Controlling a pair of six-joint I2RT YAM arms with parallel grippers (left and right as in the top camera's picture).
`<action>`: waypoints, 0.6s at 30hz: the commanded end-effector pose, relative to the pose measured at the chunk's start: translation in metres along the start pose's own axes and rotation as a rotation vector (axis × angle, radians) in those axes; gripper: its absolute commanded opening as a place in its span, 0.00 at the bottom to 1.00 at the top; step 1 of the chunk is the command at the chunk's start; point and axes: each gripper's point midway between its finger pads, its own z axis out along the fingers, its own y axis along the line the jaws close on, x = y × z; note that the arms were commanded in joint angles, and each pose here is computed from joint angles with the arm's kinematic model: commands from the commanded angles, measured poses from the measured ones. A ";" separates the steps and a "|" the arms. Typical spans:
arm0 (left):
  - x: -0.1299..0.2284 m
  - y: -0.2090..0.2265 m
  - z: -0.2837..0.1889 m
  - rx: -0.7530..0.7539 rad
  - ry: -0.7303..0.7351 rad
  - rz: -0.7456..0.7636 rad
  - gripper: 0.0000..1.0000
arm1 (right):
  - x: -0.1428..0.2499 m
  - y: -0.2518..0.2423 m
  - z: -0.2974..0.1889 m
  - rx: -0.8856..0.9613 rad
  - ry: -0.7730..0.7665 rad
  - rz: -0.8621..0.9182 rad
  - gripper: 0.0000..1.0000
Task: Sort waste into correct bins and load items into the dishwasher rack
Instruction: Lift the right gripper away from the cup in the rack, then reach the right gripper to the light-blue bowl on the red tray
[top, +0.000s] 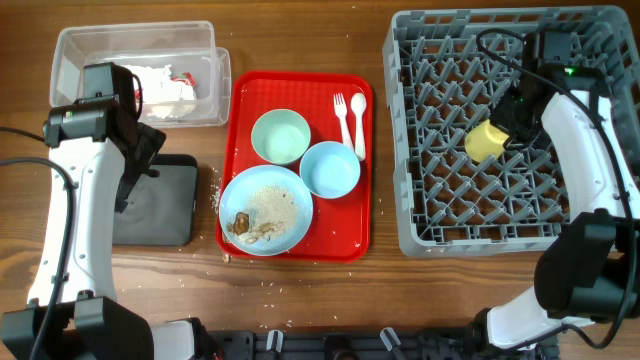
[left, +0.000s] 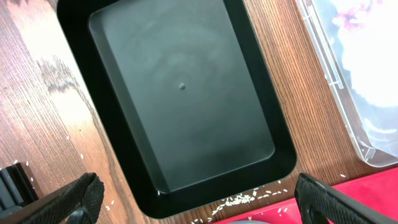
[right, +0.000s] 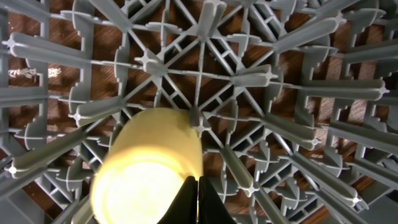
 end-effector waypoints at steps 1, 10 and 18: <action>-0.003 0.003 -0.004 0.005 -0.015 -0.007 1.00 | -0.002 -0.001 -0.006 -0.004 -0.017 0.006 0.04; -0.003 0.003 -0.004 0.005 -0.015 -0.007 1.00 | 0.022 0.079 -0.144 -0.620 -0.161 -0.316 0.56; -0.003 0.003 -0.003 0.005 -0.015 -0.007 1.00 | 0.121 0.177 -0.195 -0.892 -0.094 -0.687 1.00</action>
